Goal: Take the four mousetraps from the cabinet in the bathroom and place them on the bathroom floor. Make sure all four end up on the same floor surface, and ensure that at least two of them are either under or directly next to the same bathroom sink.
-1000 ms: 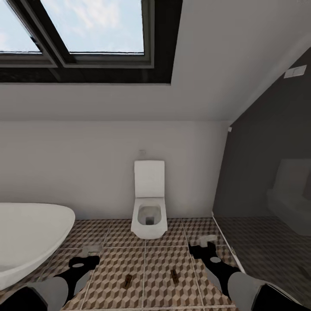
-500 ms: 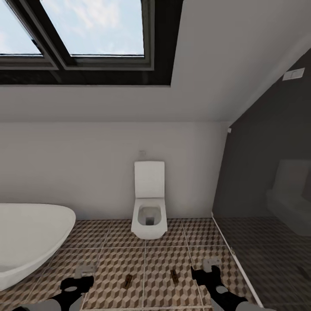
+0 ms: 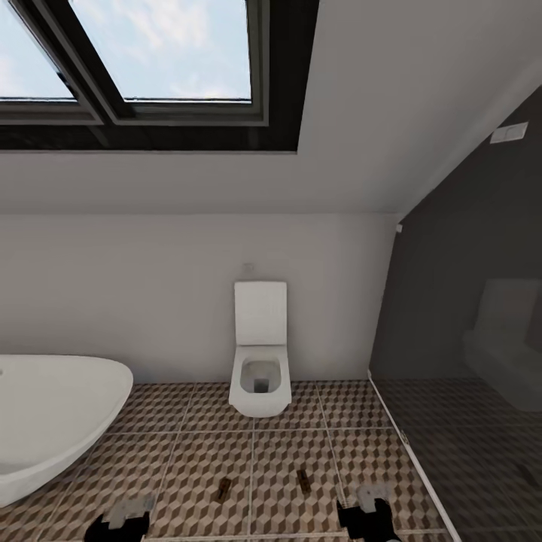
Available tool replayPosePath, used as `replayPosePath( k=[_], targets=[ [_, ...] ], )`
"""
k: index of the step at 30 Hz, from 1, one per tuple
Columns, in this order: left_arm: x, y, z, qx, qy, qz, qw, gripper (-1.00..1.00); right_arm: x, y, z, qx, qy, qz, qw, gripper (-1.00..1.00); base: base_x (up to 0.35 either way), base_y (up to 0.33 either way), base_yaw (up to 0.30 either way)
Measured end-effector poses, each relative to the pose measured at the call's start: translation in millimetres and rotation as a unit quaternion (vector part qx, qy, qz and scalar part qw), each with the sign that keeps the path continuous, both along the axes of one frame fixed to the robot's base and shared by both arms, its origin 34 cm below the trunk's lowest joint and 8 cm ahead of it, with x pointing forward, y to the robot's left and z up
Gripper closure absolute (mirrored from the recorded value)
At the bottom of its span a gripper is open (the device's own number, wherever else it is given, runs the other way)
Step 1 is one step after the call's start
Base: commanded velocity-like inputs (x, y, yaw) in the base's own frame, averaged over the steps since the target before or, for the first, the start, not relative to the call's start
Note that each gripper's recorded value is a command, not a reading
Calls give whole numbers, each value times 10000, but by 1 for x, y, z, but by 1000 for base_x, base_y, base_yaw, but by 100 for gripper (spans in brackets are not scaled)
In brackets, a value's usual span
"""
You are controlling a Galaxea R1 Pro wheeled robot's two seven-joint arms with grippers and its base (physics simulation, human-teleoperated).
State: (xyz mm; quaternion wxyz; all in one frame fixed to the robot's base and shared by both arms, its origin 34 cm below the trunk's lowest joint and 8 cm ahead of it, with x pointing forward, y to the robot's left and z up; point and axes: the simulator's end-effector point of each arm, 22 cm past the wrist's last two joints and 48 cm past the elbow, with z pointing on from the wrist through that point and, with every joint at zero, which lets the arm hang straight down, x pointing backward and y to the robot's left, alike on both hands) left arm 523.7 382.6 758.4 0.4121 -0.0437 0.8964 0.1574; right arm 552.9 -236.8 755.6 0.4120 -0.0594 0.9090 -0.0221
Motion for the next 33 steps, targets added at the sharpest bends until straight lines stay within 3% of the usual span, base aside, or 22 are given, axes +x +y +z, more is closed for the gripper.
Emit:
replayPosePath(
  k=[11,22,33],
  targets=[
    [-55,10,-24,63,302,19,9995,-100,-42,1,-20,47,166,27,9998,-100,0,0,0],
    [-105,11,-47,72,632,15,9980,-100,-92,7,-46,227,508,266,9981,-100,0,0,0],
    [-132,11,-49,96,419,-48,9991,-100,-141,-4,-68,205,856,280,9957,-100,0,0,0]
  ],
)
